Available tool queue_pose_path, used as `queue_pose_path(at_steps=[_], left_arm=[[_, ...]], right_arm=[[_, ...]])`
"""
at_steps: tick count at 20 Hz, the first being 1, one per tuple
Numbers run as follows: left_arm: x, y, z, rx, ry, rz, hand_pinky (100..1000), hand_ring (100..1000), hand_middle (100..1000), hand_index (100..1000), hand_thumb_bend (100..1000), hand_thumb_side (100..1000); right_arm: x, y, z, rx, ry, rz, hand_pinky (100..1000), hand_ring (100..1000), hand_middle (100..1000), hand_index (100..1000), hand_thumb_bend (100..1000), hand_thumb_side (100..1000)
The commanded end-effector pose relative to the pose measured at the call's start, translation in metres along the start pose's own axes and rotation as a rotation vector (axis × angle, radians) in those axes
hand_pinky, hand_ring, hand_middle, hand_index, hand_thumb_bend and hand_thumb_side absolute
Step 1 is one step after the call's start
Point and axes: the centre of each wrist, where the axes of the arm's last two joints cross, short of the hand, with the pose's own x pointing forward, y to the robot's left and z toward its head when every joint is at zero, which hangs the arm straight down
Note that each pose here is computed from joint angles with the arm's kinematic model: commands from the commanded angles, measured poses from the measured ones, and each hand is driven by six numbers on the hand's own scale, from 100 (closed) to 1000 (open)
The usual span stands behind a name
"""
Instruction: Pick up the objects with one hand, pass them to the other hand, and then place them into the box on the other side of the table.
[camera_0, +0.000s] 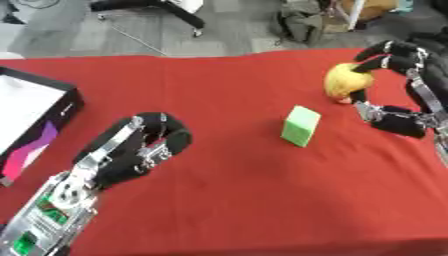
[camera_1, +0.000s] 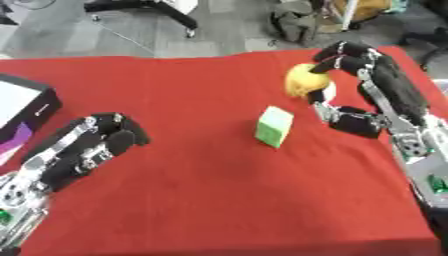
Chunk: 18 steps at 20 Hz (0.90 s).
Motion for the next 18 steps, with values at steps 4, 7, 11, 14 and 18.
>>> queue_pose_path(at_steps=[4, 7, 11, 14, 18], left_arm=[[0.014, 0.002, -0.007, -0.076, 0.012, -0.041, 880, 669, 507, 627, 588, 688], [0.021, -0.003, -0.011, -0.128, -0.007, -0.034, 881, 671, 508, 633, 594, 685], [0.026, -0.008, -0.016, -0.214, -0.052, -0.002, 887, 674, 511, 635, 626, 656], [0.029, -0.012, -0.019, -0.303, -0.104, 0.036, 893, 678, 514, 637, 644, 632], [0.031, -0.016, -0.022, -0.383, -0.181, 0.146, 901, 682, 521, 636, 653, 605]], right_arm=[[0.054, -0.005, -0.055, -0.082, -0.304, -0.174, 770, 715, 655, 364, 100, 100], [0.066, 0.002, -0.068, -0.049, -0.405, -0.242, 769, 716, 659, 364, 100, 100], [0.075, 0.007, -0.079, -0.018, -0.485, -0.301, 772, 715, 660, 365, 100, 100], [0.08, 0.009, -0.085, -0.008, -0.526, -0.338, 771, 712, 661, 365, 100, 100], [0.082, 0.01, -0.089, -0.007, -0.555, -0.37, 772, 710, 659, 365, 100, 100]])
